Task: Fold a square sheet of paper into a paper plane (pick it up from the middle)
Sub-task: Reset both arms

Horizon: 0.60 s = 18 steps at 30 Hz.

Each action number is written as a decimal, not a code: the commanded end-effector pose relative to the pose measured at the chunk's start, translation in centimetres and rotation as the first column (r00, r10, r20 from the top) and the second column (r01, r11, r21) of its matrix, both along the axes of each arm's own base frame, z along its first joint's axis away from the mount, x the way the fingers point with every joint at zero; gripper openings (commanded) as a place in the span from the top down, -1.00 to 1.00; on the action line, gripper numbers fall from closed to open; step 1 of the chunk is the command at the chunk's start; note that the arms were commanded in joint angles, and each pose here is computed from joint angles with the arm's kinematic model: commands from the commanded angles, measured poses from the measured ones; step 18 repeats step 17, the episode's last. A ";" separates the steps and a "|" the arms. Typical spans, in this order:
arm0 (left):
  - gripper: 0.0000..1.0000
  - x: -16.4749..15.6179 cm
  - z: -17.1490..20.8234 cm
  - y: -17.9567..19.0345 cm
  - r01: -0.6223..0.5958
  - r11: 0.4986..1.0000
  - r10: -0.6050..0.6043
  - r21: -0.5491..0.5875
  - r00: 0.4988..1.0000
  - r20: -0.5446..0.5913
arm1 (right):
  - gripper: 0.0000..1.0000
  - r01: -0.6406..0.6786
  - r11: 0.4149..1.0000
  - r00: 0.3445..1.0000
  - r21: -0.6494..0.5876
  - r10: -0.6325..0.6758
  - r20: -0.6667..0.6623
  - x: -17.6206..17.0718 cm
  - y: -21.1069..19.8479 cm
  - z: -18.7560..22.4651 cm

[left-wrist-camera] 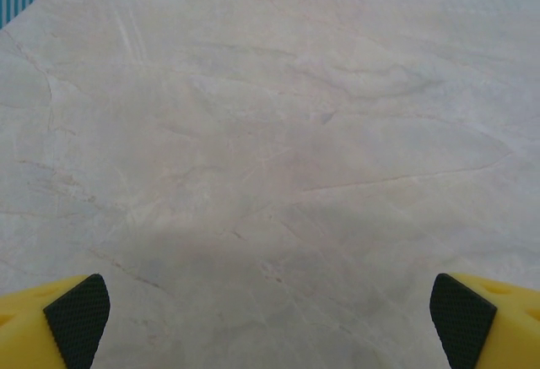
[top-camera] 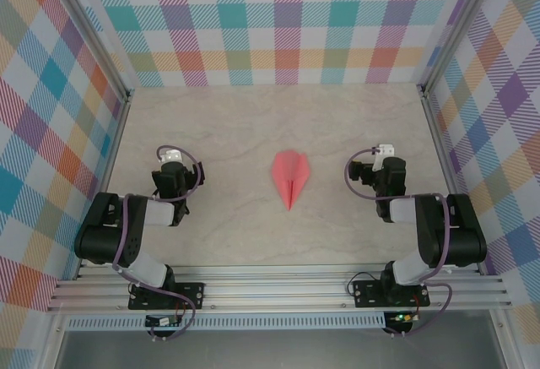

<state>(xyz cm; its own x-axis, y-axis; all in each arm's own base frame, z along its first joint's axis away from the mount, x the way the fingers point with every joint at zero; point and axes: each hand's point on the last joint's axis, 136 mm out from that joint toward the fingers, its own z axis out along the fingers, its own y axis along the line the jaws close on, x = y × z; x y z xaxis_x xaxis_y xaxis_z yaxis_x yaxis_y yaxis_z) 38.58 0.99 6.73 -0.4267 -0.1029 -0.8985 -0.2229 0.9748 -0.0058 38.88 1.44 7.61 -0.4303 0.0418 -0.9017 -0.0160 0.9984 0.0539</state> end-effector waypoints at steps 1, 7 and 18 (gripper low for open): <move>-1.00 0.7 1.5 -0.2 0.025 1.000 -0.025 0.000 0.998 0.065 | -0.99 0.033 0.999 0.997 0.013 -0.034 0.066 0.8 -0.5 1.6; -1.00 0.7 1.4 -0.3 0.030 1.000 -0.030 -0.002 0.998 0.061 | -0.99 0.029 1.000 0.997 0.011 -0.030 0.065 0.7 -0.5 1.6; -1.00 0.7 1.4 -0.3 0.030 1.000 -0.030 -0.001 0.998 0.063 | -1.00 0.026 1.000 0.998 0.013 -0.027 0.063 0.8 -0.4 1.5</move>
